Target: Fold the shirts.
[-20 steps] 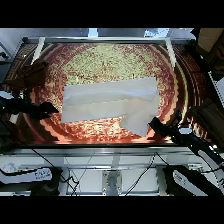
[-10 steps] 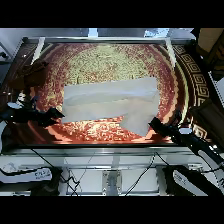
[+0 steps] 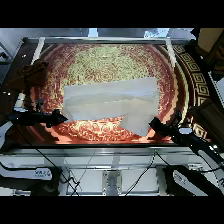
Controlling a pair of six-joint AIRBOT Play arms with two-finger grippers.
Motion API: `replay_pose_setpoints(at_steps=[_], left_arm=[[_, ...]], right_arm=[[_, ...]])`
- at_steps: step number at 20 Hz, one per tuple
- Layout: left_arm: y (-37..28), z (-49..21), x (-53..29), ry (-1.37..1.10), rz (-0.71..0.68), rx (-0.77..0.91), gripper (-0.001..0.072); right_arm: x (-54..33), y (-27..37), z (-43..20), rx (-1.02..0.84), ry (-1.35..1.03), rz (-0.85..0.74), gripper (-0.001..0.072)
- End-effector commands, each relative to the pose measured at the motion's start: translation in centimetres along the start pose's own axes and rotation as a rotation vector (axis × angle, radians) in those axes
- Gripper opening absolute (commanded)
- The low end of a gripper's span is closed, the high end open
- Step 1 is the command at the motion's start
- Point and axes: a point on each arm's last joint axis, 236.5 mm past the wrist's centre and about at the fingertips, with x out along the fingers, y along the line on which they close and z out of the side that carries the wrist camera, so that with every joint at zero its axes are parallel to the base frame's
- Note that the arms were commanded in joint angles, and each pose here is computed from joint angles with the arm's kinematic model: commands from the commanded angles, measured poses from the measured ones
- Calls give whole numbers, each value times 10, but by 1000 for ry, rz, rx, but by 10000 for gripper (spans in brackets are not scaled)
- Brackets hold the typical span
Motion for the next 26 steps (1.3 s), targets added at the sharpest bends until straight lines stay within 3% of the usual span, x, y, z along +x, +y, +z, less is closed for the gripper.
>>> replay_pose_setpoints(at_steps=[1,9,14,17,26], left_arm=[[-11,9,2,-37,-55,50,15],[-12,8,2,-33,-58,59,15],[-12,8,2,-34,-57,62,15],[-12,8,2,-33,-57,63,15],[-12,8,2,-34,-56,90,15]], right_arm=[[-4,24,-12,-107,81,72,279],[-29,57,26,-213,-4,127,288],[-40,17,35,-130,18,32,289],[-43,-4,25,-101,71,-37,380],[-35,16,8,27,155,60,381]])
